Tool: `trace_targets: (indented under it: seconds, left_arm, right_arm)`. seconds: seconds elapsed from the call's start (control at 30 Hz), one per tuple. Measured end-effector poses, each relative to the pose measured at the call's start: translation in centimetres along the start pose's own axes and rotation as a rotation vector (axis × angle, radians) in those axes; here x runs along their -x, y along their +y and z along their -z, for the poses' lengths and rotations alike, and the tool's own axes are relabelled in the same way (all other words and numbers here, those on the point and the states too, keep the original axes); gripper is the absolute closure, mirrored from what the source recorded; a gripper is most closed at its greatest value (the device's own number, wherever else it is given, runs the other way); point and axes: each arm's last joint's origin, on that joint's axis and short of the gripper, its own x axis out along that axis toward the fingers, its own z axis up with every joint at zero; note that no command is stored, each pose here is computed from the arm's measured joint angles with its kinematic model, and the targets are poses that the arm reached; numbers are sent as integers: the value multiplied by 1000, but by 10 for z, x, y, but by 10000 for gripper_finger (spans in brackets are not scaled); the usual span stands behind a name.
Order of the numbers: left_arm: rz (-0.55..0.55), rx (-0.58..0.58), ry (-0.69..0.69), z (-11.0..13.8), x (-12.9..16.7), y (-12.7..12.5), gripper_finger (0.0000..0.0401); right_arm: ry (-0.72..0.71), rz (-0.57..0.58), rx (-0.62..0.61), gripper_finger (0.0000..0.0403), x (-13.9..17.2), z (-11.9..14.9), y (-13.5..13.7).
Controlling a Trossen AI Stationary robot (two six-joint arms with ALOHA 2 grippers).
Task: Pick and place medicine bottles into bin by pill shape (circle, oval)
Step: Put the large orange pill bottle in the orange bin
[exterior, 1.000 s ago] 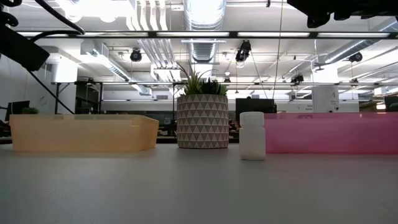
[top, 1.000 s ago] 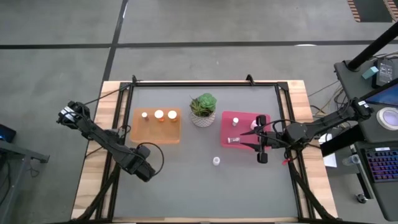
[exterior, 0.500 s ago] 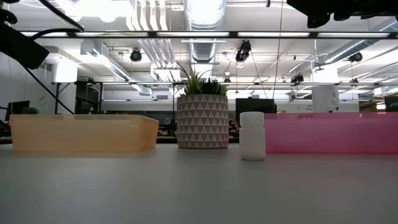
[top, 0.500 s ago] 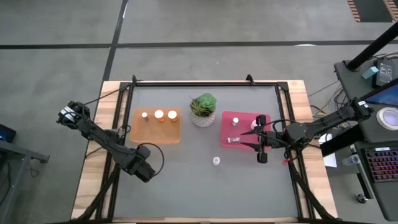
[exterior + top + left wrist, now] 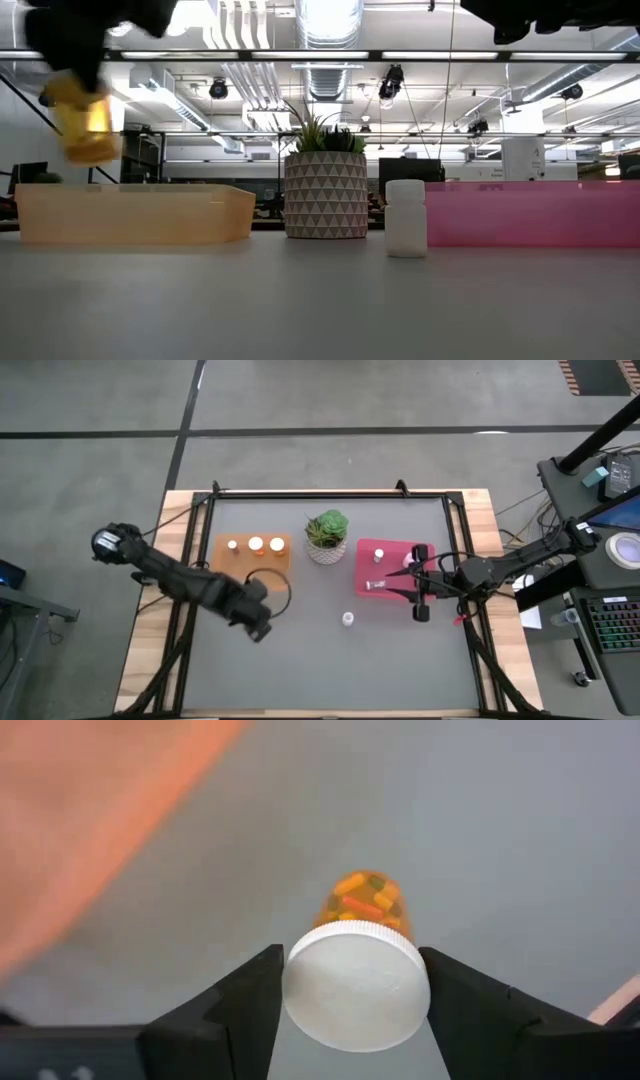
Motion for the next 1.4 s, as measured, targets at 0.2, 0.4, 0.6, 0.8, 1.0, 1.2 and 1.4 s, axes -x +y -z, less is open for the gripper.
trace_targets:
  seconds: [0.2, 0.4, 0.6, 0.8, 1.0, 1.2, 1.4]
  left_arm:
    - [-23, -44, -138, -47, 24, 12, 199]
    - [-152, -84, -125, -79, 24, 44, 198]
    - [-245, -99, -70, -98, 7, 77, 198]
    - [-315, -89, 11, -102, -14, 105, 198]
    - [-339, -68, 46, -98, -37, 119, 198]
    - [-364, -71, 88, -89, -52, 126, 198]
    - [-381, -73, 115, -84, -59, 130, 198]
  right_arm:
    - [9, 14, -6, 257, -1, 1, -2]
    - [22, 10, -8, 257, -1, 3, -2]
    - [24, 9, -15, 257, -1, 3, -2]
    - [29, 8, -27, 257, -1, 3, -2]
    - [33, 6, -25, 257, -1, 4, -2]
    - [32, 7, -25, 257, -1, 4, -2]
    - [32, 7, -25, 257, -1, 4, -2]
